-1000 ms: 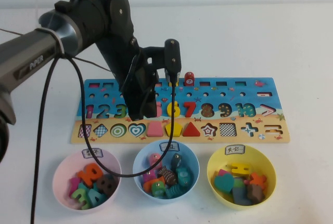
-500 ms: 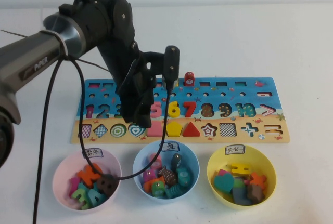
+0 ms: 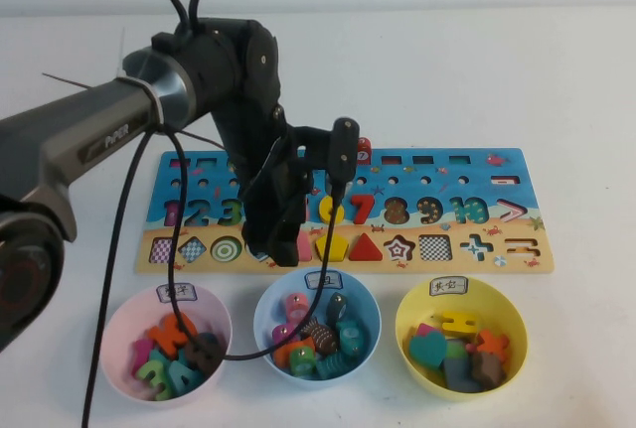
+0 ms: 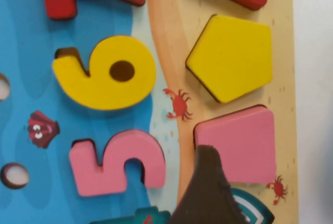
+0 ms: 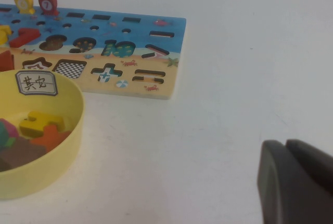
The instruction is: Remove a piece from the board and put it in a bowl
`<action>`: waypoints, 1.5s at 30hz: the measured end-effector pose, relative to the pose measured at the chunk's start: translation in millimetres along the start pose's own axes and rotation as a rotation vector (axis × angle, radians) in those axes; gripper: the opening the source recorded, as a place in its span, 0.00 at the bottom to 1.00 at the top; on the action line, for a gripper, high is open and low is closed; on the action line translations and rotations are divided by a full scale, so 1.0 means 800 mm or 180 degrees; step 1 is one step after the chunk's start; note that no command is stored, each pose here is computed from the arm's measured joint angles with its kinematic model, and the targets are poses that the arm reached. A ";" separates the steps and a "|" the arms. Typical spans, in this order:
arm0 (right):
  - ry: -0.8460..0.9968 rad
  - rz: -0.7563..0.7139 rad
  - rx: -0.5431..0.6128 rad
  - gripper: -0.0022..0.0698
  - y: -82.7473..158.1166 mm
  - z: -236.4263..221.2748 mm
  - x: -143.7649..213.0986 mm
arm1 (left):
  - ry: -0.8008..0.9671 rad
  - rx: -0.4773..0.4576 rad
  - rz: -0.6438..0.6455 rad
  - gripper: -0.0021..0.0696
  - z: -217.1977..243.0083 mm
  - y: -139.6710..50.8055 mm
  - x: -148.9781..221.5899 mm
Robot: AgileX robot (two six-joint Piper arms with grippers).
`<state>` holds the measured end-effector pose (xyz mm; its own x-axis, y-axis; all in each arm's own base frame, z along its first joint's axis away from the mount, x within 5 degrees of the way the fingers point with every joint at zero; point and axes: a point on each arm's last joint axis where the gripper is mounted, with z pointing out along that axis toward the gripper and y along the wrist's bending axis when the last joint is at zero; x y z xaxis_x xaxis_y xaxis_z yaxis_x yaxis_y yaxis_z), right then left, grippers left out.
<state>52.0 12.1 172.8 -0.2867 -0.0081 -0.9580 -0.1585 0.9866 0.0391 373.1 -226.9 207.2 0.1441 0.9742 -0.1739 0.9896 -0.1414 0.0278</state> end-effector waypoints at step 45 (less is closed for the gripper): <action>0.0000 0.0006 -0.0002 0.01 0.000 0.000 0.000 | 0.0070 -0.0024 0.0080 0.66 0.020 0.005 -0.002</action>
<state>52.0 12.2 172.8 -0.2868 -0.0063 -0.9580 -0.1586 0.9865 0.0410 377.2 -232.1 191.5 0.1689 0.9740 -0.1513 0.9855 -0.1648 0.0394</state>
